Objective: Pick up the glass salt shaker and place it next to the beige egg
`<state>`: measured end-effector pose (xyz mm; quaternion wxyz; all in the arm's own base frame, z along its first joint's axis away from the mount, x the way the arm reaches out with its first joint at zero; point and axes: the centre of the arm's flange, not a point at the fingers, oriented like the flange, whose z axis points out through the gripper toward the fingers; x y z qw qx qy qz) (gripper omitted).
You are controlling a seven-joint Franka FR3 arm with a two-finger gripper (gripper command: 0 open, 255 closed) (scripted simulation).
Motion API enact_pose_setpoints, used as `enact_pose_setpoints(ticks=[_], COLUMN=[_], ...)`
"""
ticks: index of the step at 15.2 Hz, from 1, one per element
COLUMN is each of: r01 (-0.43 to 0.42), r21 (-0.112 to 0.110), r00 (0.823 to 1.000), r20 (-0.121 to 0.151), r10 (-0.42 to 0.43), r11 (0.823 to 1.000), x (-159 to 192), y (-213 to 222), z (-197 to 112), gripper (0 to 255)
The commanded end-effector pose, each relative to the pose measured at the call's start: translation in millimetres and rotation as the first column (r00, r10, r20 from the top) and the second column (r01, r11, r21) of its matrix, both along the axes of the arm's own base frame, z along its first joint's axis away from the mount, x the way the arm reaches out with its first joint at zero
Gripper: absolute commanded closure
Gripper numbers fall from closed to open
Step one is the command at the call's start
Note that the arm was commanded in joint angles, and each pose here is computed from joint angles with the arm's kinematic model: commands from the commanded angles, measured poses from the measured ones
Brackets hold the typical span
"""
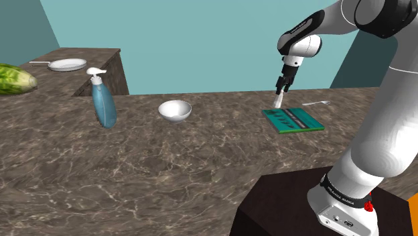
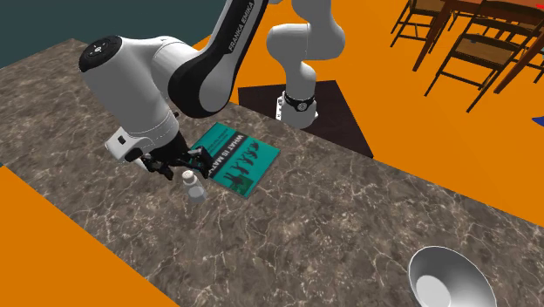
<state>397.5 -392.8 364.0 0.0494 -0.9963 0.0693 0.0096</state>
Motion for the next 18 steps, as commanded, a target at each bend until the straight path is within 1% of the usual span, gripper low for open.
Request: enact_pose_setpoints(ticks=[1,3,4,13,18], r01=[0.000,0.000,0.000,0.000,0.000], r21=[0.000,0.000,0.000,0.000,0.000], r00=[1.000,1.000,1.000,1.000,1.000], r20=[0.000,0.000,0.000,0.000,0.000], r10=[0.000,0.000,0.000,0.000,0.000], r11=[1.000,1.000,1.000,1.000,1.000], x=[0.0,0.0,0.0,0.0,0.0], y=[0.0,0.0,0.0,0.0,0.0], z=[-0.2,-0.2,-0.2,-0.2,26.2], gripper=[0,0,255,255,255])
